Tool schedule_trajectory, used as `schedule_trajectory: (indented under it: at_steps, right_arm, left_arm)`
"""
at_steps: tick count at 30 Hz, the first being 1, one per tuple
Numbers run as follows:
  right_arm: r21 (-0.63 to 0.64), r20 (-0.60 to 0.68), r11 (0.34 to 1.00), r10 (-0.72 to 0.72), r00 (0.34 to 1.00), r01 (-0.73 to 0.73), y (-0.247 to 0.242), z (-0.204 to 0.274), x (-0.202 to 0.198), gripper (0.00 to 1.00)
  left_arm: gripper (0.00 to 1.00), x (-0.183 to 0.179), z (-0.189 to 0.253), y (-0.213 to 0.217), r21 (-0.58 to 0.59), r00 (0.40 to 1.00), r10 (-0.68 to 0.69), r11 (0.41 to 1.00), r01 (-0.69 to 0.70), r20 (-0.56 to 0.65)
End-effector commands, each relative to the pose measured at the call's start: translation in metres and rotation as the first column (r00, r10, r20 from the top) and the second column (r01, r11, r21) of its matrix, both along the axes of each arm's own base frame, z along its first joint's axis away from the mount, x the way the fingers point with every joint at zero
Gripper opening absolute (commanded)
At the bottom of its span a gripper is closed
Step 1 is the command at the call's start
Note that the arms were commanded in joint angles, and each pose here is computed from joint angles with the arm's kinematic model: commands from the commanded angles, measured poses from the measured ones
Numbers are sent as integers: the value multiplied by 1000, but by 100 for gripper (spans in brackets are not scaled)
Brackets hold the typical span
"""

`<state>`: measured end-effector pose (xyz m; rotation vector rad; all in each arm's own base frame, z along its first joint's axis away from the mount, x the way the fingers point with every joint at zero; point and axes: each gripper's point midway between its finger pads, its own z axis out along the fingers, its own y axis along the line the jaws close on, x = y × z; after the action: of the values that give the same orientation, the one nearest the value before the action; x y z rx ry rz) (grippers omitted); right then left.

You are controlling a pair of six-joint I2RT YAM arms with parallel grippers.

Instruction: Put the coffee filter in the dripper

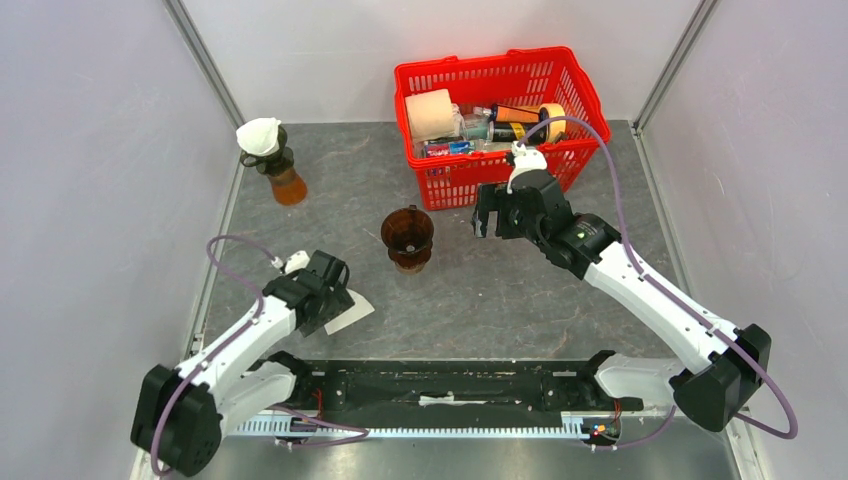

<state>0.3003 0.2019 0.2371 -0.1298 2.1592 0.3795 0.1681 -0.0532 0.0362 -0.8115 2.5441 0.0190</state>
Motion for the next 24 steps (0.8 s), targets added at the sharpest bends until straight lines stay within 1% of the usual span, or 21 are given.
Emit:
schedule_trajectory:
  at_steps: [1, 4, 11, 13, 17, 20, 22, 23, 24]
  right_arm:
    - [19, 55, 1000, -18, 998, 17, -5, 13, 2, 97]
    - [20, 68, 999, -40, 997, 38, -11, 16, 3, 97]
    - [27, 80, 998, -64, 995, 62, -15, 20, 2, 97]
    - [29, 84, 998, -66, 994, 64, -16, 21, 2, 97]
    - [29, 90, 997, -77, 993, 75, -20, 23, 2, 97]
    - [25, 88, 997, -76, 993, 74, -20, 21, 2, 97]
    - [25, 88, 997, -80, 993, 79, -20, 21, 2, 97]
    - [25, 89, 997, -80, 993, 78, -21, 21, 2, 97]
    - [27, 91, 997, -80, 993, 78, -21, 22, 1, 97]
  left_arm:
    - [83, 11, -10, -4, 15, 1000, -4, 1000, 5, -20]
    - [77, 9, -19, -9, 12, 997, -32, 999, 33, -66]
    - [75, 10, -26, -6, 49, 994, -35, 998, 40, -101]
    - [72, 12, -28, -7, 45, 994, -38, 998, 43, -98]
    - [61, 18, -28, -10, 36, 996, -45, 998, 48, -76]
    - [45, 22, -25, -11, 32, 997, -49, 998, 51, -54]
    - [37, 24, -23, -11, 35, 998, -53, 998, 54, -41]
    - [36, 24, -22, -10, 36, 998, -55, 998, 56, -40]
    - [31, 25, -20, -10, 37, 998, -55, 998, 56, -36]
